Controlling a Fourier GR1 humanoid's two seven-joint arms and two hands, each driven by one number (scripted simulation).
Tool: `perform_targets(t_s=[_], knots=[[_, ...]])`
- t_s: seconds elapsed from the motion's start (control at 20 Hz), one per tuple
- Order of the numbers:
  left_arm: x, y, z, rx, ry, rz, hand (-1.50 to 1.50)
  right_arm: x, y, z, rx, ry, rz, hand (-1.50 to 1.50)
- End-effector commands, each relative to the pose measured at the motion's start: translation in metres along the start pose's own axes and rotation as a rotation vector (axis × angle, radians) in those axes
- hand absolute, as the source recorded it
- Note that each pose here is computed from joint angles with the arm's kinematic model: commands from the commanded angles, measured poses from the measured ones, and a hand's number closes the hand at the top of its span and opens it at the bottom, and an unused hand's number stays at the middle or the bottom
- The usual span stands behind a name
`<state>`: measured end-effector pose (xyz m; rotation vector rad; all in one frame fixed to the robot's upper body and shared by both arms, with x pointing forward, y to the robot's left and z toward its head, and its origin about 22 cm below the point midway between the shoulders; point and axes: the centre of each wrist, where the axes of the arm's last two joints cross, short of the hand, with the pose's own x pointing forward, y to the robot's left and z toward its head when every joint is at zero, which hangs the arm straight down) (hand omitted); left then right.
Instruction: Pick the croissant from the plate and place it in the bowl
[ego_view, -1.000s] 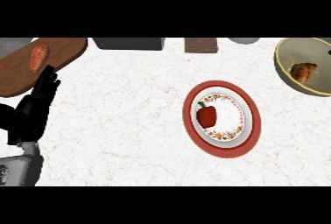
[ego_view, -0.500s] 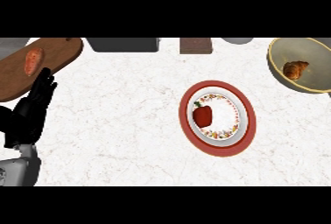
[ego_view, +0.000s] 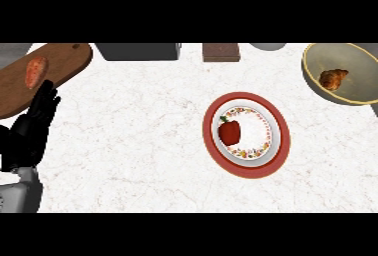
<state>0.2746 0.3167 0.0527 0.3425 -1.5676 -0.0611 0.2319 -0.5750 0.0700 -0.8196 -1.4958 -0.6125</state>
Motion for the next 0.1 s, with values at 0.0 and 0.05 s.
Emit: perform_targets(t_s=[0.0,0.05], knots=[[0.003,-0.012,0.003,-0.002,-0.006,0.004,0.00,-0.004,-0.044,0.010,0.030,-0.043,-0.061,-1.50],[-0.002,-0.021,0.006,-0.005,-0.008,-0.005,0.00,0.004,-0.015,0.004,0.049,-0.063,-0.054,-1.50]])
